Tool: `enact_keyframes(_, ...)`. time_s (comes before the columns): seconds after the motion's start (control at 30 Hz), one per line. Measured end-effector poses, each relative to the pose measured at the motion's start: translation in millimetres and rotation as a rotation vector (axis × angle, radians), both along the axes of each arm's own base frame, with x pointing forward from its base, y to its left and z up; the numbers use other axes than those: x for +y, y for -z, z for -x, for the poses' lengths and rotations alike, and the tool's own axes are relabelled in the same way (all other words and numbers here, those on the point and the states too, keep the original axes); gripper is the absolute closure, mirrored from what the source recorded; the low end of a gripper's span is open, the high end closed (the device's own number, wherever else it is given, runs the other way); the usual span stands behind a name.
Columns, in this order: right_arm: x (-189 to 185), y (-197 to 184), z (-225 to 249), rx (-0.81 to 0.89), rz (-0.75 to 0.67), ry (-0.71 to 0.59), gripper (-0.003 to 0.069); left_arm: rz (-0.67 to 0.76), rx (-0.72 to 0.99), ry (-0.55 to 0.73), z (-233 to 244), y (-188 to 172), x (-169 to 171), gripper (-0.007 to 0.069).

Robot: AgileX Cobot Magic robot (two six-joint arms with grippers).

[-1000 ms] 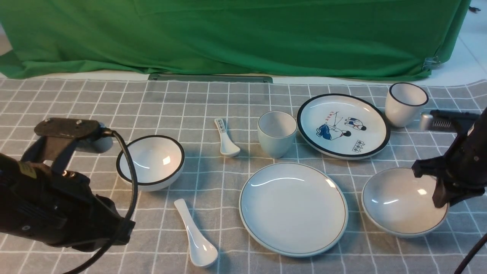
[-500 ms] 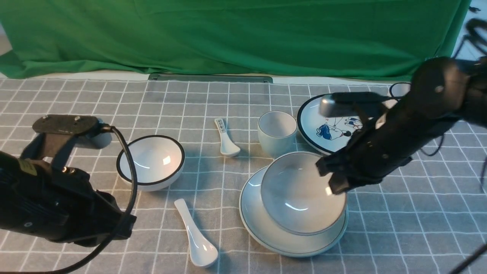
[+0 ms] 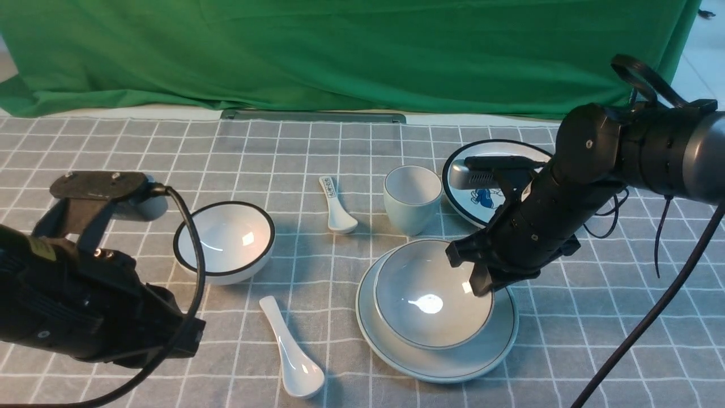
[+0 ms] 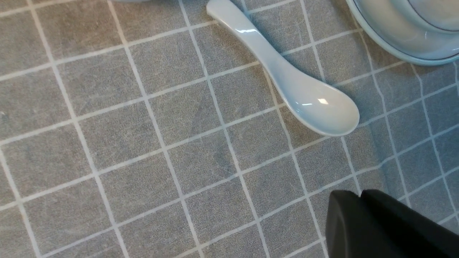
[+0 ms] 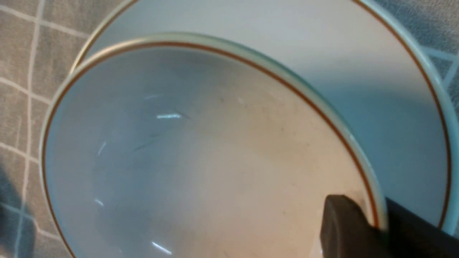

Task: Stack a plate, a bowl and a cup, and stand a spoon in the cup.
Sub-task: Use the right arm to put the blue rice bowl into the blue large plate in the middle, then use the right arm to grab a blue teacup

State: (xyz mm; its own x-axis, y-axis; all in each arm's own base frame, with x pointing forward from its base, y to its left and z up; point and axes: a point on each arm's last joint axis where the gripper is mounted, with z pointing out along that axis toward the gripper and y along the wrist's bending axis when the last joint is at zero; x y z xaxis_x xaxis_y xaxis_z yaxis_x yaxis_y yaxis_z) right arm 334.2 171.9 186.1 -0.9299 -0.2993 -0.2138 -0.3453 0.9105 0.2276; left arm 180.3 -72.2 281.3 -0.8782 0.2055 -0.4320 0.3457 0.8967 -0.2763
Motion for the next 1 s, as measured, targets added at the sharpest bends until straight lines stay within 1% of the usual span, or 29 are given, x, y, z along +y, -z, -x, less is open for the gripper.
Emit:
enact_keyframes(0.03,0,0,0,0.000,0.000,0.000,0.0550,0.000,0.000,0.000,0,0,0,0.0608)
enact_keyframes(0.13,0,1,1,0.019,0.004,0.002,0.0420,0.003,0.001,-0.001,0,0,0,0.0608)
enact_keyframes(0.17,-1,0,2,0.027,0.005,0.006,0.0363,0.003,0.000,0.000,0,0,0,0.0608)
enact_keyframes(0.2,-1,-1,3,0.028,0.005,0.005,0.0339,0.003,0.000,0.000,0,0,0,0.0608)
enact_keyframes(0.23,-1,-3,4,0.031,0.005,0.005,0.0291,0.003,0.000,0.000,0,0,0,0.0608)
enact_keyframes(0.27,-2,-11,6,0.025,0.000,0.001,0.0198,0.003,0.001,0.000,0,0,0,0.0608)
enact_keyframes(0.3,-2,-17,7,0.017,-0.005,-0.003,0.0159,0.003,0.001,0.000,0,0,0,0.0608)
enact_keyframes(0.33,-2,-20,7,0.012,-0.006,-0.005,0.0152,0.003,0.001,0.000,0,0,0,0.0608)
enact_keyframes(0.37,-2,-34,7,-0.028,-0.022,-0.010,0.0113,0.001,-0.001,0.004,0,0,0,0.0608)
enact_keyframes(0.43,-1,-51,5,-0.084,-0.046,-0.009,0.0098,0.001,-0.002,0.006,0,0,0,0.0608)
enact_keyframes(0.53,5,-90,-9,-0.248,-0.111,0.004,0.0093,0.000,-0.002,0.006,0,0,0,0.0608)
enact_keyframes(0.63,12,-110,-29,-0.361,-0.147,0.011,0.0093,0.000,0.001,0.007,0,0,0,0.0608)
enact_keyframes(0.7,17,-111,-40,-0.381,-0.152,0.011,0.0093,0.000,0.001,0.008,0,0,0,0.0608)
enact_keyframes(0.73,23,-112,-53,-0.404,-0.161,0.010,0.0093,0.000,0.001,0.008,0,0,0,0.0608)
enact_keyframes(0.77,23,-109,-54,-0.397,-0.158,0.010,0.0093,0.000,0.001,0.008,0,0,0,0.0608)
enact_keyframes(0.87,35,-86,-83,-0.392,-0.145,0.006,0.0093,0.000,0.002,0.009,0,0,0,0.0608)
enact_keyframes(0.97,39,-64,-98,-0.366,-0.112,0.000,0.0093,-0.001,0.003,0.009,1,0,0,0.0608)
enact_keyframes(1.0,39,-63,-98,-0.366,-0.108,-0.002,0.0093,-0.001,0.003,0.009,1,0,0,0.0608)
